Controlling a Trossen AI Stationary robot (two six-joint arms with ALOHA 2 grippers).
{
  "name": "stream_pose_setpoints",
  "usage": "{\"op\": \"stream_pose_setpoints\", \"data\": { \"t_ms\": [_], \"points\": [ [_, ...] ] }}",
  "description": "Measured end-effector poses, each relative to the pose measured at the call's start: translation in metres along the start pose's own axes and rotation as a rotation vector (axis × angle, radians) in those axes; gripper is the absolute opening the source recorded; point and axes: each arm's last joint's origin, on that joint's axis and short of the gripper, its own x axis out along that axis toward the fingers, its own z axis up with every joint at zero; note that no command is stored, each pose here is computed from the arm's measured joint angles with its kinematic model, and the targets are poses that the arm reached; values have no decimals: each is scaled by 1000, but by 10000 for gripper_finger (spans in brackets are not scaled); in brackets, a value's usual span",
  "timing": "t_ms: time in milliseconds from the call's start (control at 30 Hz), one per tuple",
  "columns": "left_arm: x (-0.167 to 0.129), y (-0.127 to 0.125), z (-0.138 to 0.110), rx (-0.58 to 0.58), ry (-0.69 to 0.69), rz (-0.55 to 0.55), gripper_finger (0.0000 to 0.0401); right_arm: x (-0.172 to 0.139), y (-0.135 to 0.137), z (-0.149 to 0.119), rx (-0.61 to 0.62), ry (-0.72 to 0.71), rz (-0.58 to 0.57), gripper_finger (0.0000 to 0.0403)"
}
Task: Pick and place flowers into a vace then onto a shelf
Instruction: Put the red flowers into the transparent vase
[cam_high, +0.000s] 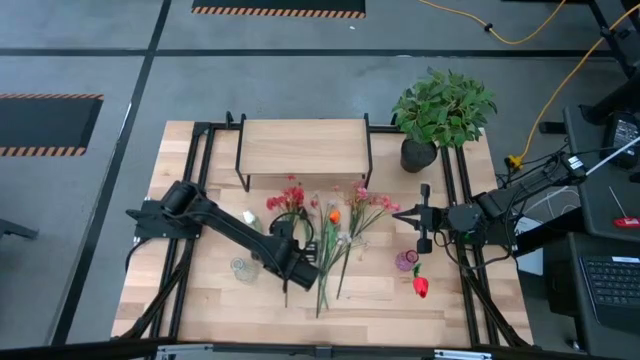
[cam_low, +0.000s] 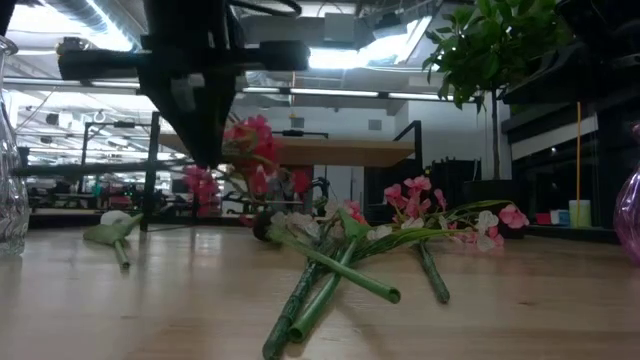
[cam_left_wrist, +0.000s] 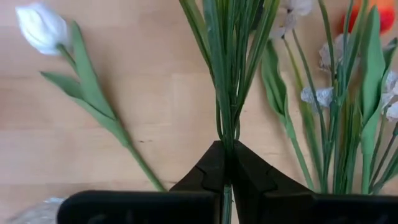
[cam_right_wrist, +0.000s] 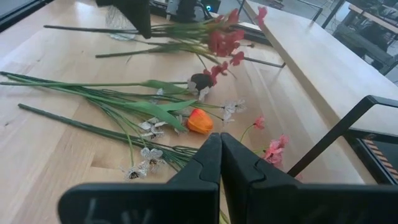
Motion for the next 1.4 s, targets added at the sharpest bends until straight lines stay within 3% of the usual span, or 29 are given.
{"op": "stream_pose_setpoints", "data": {
  "t_ms": [333,800,1067,1400],
  "points": [
    [-27,15,11,37,-67,-43,8,0,0,0,3,0,0,8],
    [-46,22,8,330,-135,-134,8,0,0,2,19,-23,-2,8],
    [-66,22,24,356,-369,-287,7,0,0,4,41,-33,-2,8],
    [-80,27,37,553,-486,-292,5,0,-1,7,64,-60,-4,8]
  ]
}}
